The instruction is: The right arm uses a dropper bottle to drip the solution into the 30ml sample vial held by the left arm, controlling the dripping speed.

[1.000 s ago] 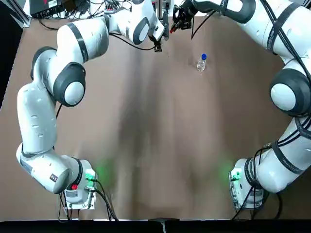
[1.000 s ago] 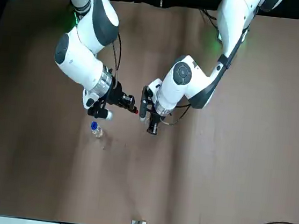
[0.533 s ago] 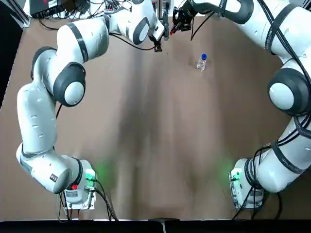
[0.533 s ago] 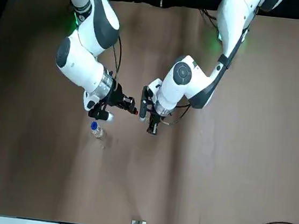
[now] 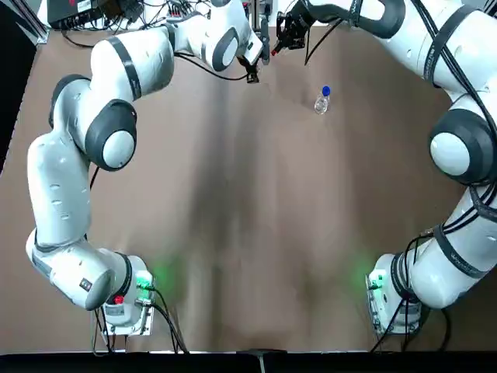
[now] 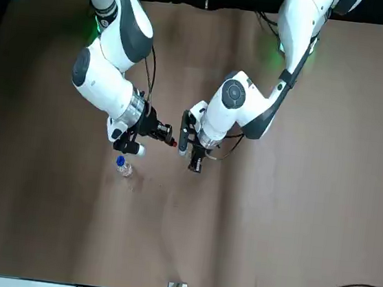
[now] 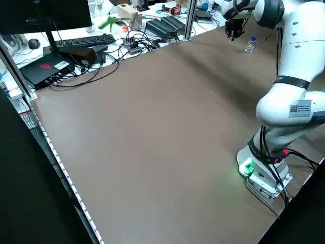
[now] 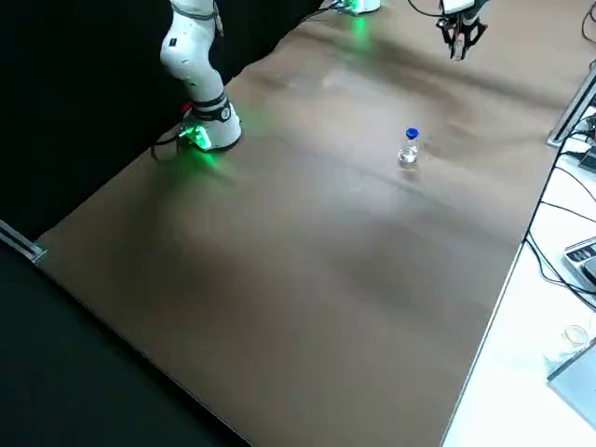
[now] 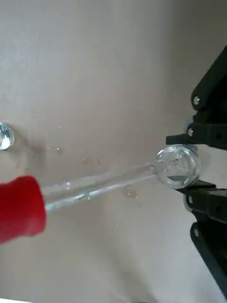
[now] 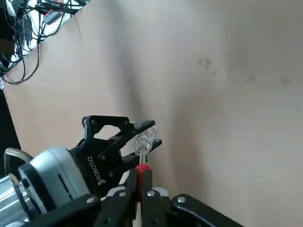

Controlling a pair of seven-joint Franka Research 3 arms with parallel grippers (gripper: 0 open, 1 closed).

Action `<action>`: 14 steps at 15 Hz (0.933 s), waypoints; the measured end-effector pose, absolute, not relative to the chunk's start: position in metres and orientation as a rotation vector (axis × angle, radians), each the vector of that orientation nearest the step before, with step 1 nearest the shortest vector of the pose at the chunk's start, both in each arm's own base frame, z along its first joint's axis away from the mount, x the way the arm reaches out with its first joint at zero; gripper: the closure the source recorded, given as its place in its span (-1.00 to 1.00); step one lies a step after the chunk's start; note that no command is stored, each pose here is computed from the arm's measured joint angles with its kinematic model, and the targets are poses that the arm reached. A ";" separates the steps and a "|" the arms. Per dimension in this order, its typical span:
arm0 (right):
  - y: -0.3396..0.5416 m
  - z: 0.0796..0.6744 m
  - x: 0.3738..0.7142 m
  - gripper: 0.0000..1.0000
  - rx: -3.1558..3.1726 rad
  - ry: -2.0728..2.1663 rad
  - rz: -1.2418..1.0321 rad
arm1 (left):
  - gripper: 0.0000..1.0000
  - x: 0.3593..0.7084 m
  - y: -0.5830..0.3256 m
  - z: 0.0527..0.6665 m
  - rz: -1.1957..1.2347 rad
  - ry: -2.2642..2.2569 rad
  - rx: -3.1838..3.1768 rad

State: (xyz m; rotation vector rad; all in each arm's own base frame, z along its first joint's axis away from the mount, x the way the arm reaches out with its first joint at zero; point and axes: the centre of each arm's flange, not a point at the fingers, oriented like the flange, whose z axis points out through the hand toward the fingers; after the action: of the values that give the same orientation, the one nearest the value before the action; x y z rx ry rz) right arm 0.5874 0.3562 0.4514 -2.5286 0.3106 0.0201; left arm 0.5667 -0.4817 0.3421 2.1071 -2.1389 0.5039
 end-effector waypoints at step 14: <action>0.342 0.455 0.597 0.89 -2.524 0.340 -0.002 | 0.37 0.572 -0.475 0.342 0.507 -2.120 2.122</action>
State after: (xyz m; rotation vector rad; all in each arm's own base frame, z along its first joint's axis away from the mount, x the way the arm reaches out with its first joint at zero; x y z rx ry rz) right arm 0.5967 0.3424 0.4549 -2.5236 0.3397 -0.0016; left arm 0.5725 -0.4749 0.3423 2.1222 -2.1203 0.5067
